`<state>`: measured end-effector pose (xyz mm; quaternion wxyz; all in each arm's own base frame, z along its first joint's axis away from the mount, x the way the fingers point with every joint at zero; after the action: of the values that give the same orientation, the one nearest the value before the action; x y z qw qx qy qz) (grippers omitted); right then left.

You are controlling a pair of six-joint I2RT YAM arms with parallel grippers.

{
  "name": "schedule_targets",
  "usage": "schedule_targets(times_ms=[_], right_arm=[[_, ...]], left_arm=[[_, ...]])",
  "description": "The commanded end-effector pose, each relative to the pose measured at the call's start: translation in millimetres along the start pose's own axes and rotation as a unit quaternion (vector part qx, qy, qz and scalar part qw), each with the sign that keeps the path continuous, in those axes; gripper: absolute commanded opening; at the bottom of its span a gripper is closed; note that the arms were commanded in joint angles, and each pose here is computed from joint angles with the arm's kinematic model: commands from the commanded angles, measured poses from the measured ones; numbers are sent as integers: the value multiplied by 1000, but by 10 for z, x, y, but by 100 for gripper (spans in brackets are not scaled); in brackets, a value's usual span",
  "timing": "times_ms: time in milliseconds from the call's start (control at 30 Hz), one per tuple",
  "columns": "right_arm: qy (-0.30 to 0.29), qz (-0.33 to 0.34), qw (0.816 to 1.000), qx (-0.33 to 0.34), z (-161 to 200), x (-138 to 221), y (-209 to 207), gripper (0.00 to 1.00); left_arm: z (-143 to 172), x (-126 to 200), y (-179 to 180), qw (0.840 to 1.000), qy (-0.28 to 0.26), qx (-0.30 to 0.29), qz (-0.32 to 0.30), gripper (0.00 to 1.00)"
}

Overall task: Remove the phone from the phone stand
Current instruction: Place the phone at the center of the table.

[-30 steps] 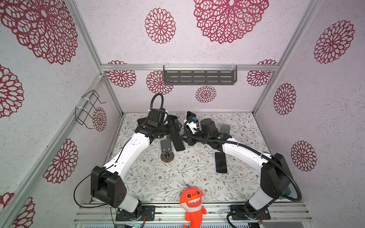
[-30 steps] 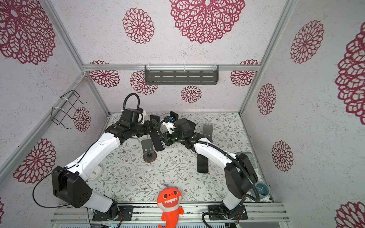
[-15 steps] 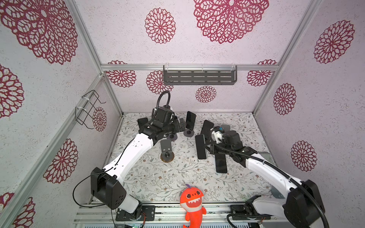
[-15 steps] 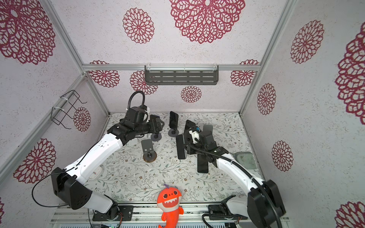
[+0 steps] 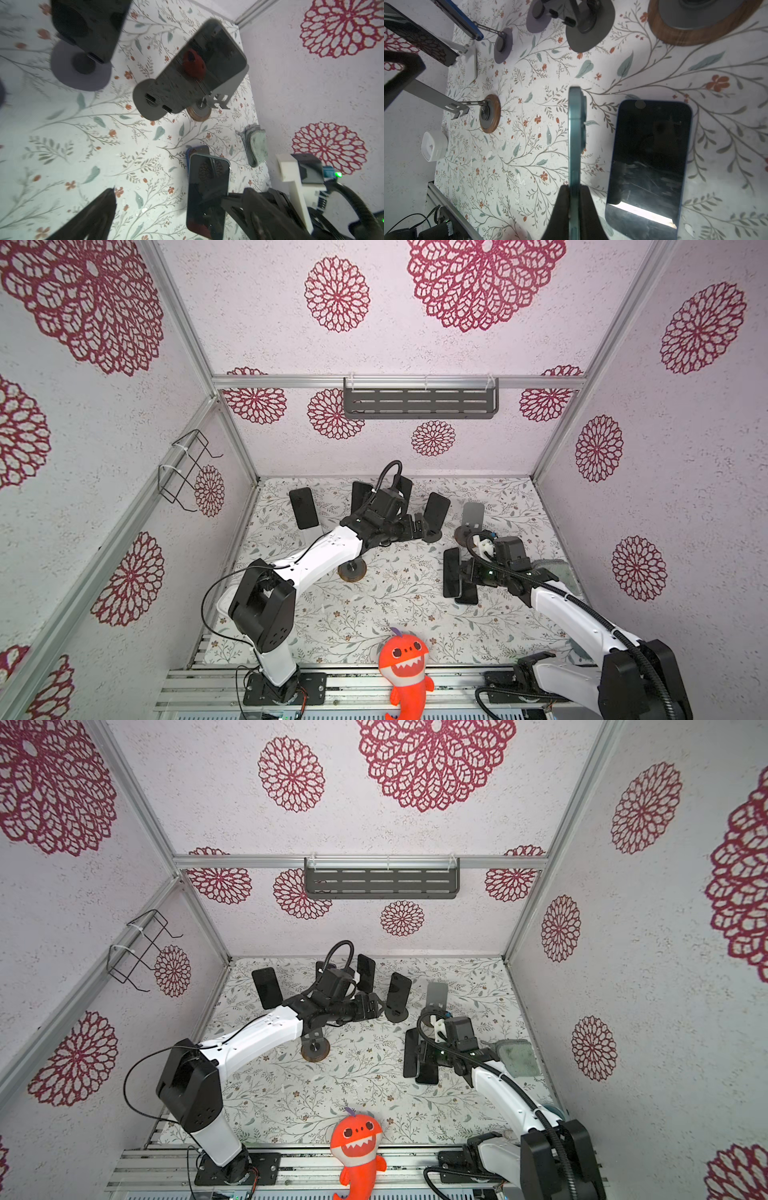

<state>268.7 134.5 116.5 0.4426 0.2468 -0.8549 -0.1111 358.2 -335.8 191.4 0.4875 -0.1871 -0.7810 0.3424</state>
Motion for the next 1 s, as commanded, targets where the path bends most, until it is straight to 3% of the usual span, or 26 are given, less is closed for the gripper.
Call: schedule_targets(times_ms=[0,333,633,967], right_arm=[[-32,-25,999,3,-144,-3,58,2],[-16,-36,999,-5,-34,-177,8,2],[13,-16,999,-33,99,-286,-107,14],[25,2,999,-48,195,-342,-189,19]], left_arm=[[157,-150,-162,997,31,35,55,98],[470,-496,-42,990,101,71,66,98],[579,-636,166,988,115,94,33,98],[655,-712,183,987,121,105,31,97]])
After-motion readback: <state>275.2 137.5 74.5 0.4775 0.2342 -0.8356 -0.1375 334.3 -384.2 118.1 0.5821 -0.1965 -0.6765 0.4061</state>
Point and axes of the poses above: each gripper's point midway between its finger pads, its own x axis back along the fingers, its own y axis along the line the jaws close on, z = x × y, the point moved 2 cm from there along x, back along the fingers, and after that the axes turned 15 degrees about x, right-handed, at the moved point
